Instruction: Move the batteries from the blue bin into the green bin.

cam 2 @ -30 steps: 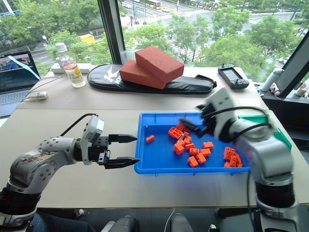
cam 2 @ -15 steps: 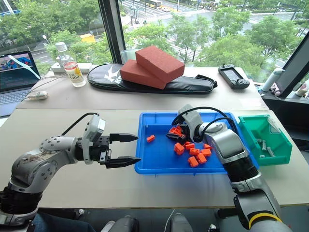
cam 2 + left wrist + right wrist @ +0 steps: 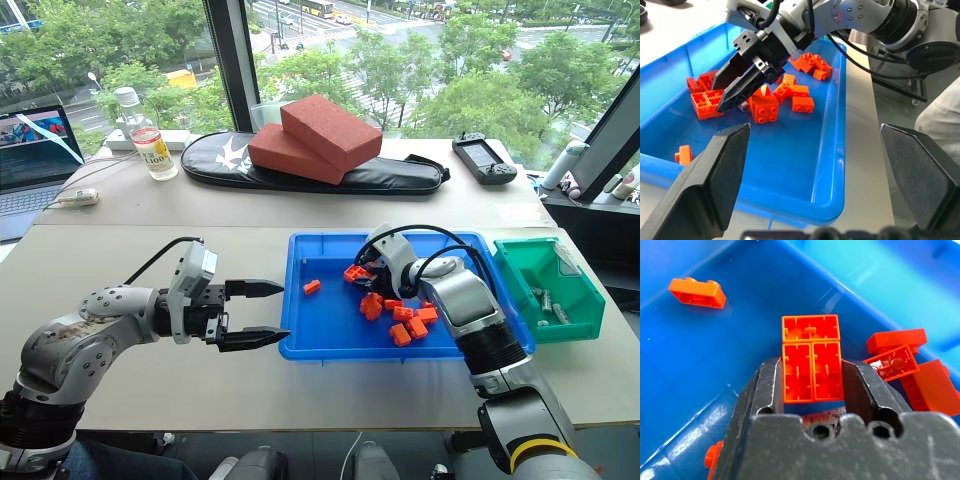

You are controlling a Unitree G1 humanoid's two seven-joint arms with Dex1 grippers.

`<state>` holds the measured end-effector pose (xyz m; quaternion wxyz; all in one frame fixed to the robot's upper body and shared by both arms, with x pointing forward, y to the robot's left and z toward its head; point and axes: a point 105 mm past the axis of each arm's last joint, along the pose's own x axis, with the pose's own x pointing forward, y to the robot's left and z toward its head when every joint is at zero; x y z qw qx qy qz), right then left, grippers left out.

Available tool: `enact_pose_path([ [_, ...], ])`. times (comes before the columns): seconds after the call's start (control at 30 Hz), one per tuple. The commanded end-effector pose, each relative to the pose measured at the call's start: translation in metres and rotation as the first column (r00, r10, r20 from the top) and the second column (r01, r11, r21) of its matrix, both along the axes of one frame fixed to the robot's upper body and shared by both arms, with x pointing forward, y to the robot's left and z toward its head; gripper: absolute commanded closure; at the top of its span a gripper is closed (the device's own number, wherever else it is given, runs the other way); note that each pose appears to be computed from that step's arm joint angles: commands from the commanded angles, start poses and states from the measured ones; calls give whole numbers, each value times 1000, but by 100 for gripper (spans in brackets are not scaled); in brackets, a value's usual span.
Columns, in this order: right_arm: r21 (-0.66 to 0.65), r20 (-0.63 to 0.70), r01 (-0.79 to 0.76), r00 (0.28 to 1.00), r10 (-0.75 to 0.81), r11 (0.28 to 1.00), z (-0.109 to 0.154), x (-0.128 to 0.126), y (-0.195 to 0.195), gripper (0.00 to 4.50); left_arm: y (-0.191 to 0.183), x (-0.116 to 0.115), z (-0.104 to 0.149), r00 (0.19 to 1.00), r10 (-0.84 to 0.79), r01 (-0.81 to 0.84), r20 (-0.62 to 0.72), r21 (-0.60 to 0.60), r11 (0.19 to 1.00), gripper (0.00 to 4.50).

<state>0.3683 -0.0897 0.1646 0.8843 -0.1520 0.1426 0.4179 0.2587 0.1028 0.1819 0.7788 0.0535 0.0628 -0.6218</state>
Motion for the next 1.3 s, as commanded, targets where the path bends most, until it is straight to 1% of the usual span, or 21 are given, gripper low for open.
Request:
enact_pose_path([
  [0.03,56,114,-85,990,79,995,36,-6,20,308,0,-4,11,999,-19,20,50,-8,1000,0],
  [0.07,55,116,-83,990,76,995,37,-3,25,308,0,-4,11,999,-21,21,51,-7,1000,0],
  [0.17,32,91,-112,990,109,993,25,-1,50,308,-1,-4,11,999,-31,31,45,-10,999,0],
  [0.27,1,81,-51,995,50,999,16,13,50,308,-3,-5,11,998,-36,37,46,-10,999,0],
  [0.33,-17,92,-50,994,51,999,15,15,47,207,-3,-4,11,998,-35,36,48,-9,999,0],
  [0.37,-17,98,-68,993,70,998,17,12,45,196,-3,-4,11,998,-34,35,47,-11,999,0],
  [0.47,-18,123,-62,990,64,998,26,10,33,91,-2,-5,11,999,-30,31,45,-10,999,0],
  [0.53,-25,134,-43,990,46,999,30,11,21,28,-2,-5,11,999,-29,29,45,-10,1000,0],
  [0.57,-30,136,-27,990,30,999,33,10,10,6,-2,-6,11,999,-28,28,44,-10,1000,0],
  [0.67,-80,114,29,993,-19,996,29,6,-23,6,-1,-6,10,999,-24,25,42,-10,1000,0],
  [0.83,-174,31,85,996,-81,981,6,2,-52,6,-1,-7,10,999,-22,23,38,-11,1000,0],
  [1.07,-207,-45,38,998,-48,978,-16,-2,-46,6,-3,-7,11,999,-26,26,36,-11,1000,0],
  [1.2,-236,-59,25,997,-40,972,-21,1,-47,6,-3,-6,11,999,-25,26,36,-10,1000,0],
  [1.3,-257,-95,-17,995,-8,966,-28,-2,-47,6,-3,-6,11,999,-24,24,37,-11,1000,0],
])
